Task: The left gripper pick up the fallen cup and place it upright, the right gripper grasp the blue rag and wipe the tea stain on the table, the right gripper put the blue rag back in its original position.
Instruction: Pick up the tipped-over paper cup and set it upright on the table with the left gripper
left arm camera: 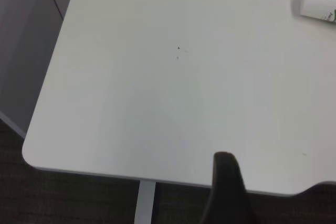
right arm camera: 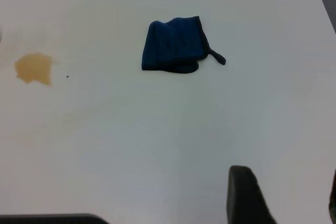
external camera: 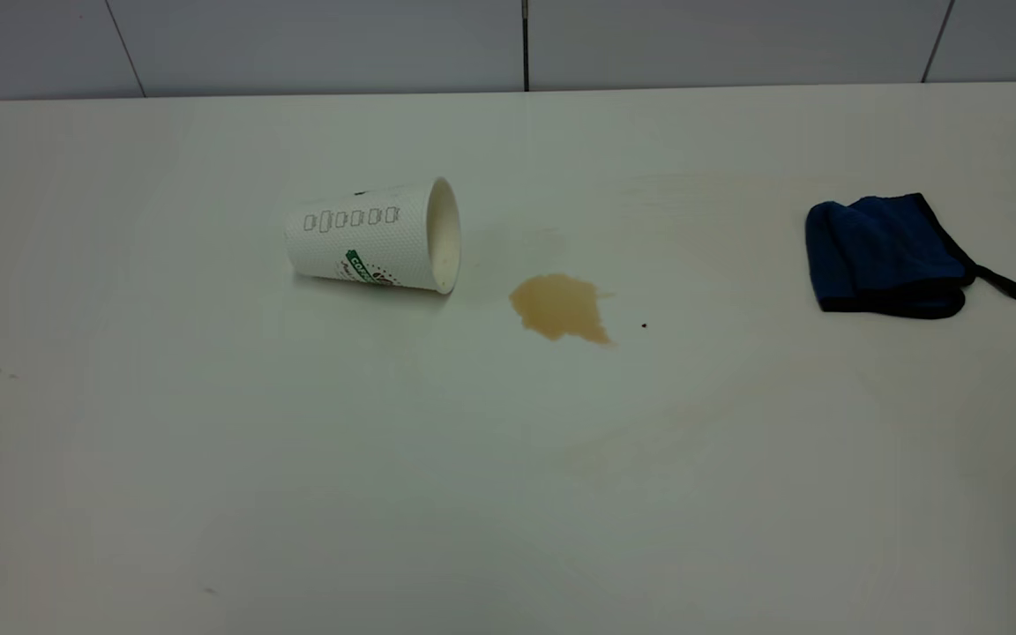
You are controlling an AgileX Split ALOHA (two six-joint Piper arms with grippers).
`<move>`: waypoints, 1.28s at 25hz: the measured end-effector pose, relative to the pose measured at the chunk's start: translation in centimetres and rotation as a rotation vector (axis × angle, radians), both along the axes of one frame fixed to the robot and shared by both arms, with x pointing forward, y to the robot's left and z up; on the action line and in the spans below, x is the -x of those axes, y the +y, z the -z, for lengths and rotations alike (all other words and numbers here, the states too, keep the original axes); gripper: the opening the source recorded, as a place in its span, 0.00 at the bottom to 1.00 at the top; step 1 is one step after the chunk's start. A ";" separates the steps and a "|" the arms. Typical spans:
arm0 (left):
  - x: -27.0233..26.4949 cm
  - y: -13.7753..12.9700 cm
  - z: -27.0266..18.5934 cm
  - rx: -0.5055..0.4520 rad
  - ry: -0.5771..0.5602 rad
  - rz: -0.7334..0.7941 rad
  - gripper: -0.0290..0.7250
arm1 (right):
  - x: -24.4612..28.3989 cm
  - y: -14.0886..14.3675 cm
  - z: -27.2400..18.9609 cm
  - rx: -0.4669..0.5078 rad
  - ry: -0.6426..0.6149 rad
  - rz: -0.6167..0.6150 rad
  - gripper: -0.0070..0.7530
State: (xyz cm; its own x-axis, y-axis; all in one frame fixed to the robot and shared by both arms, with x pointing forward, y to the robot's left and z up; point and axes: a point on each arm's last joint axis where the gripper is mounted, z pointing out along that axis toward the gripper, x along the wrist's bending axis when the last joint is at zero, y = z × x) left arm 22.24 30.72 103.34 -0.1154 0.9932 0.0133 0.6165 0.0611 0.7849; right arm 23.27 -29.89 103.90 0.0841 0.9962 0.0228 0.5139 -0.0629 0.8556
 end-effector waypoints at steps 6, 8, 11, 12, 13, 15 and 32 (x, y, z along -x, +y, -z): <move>0.0 0.0 0.0 0.000 0.000 0.000 0.77 | 0.0 0.0 0.0 0.000 0.000 0.000 0.56; 0.0 0.0 0.0 0.000 0.000 0.000 0.77 | 0.0 0.0 0.0 0.000 0.000 0.000 0.56; 0.0 0.0 0.0 0.000 0.000 0.000 0.77 | 0.0 0.0 0.0 0.000 0.000 0.000 0.56; 0.0 0.0 0.0 0.000 0.000 0.000 0.77 | 0.0 0.0 0.0 0.000 0.000 0.000 0.56; 0.0 0.0 0.0 0.000 0.000 0.000 0.77 | 0.0 0.0 0.0 0.000 0.000 0.000 0.56; 0.0 0.0 0.0 0.001 0.000 0.001 0.77 | 0.0 0.0 0.0 0.000 0.000 0.000 0.56; 0.0 -0.3 0.0 0.026 -0.001 0.016 0.77 | 0.0 0.0 0.0 0.000 0.000 0.000 0.56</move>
State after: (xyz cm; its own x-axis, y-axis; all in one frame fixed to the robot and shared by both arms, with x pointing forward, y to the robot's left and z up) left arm 22.27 30.46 103.32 -0.0992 0.9950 -0.0127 0.6168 0.0715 0.7838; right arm 23.27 -29.89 103.90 0.0841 0.9962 0.0228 0.5139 -0.0629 0.8556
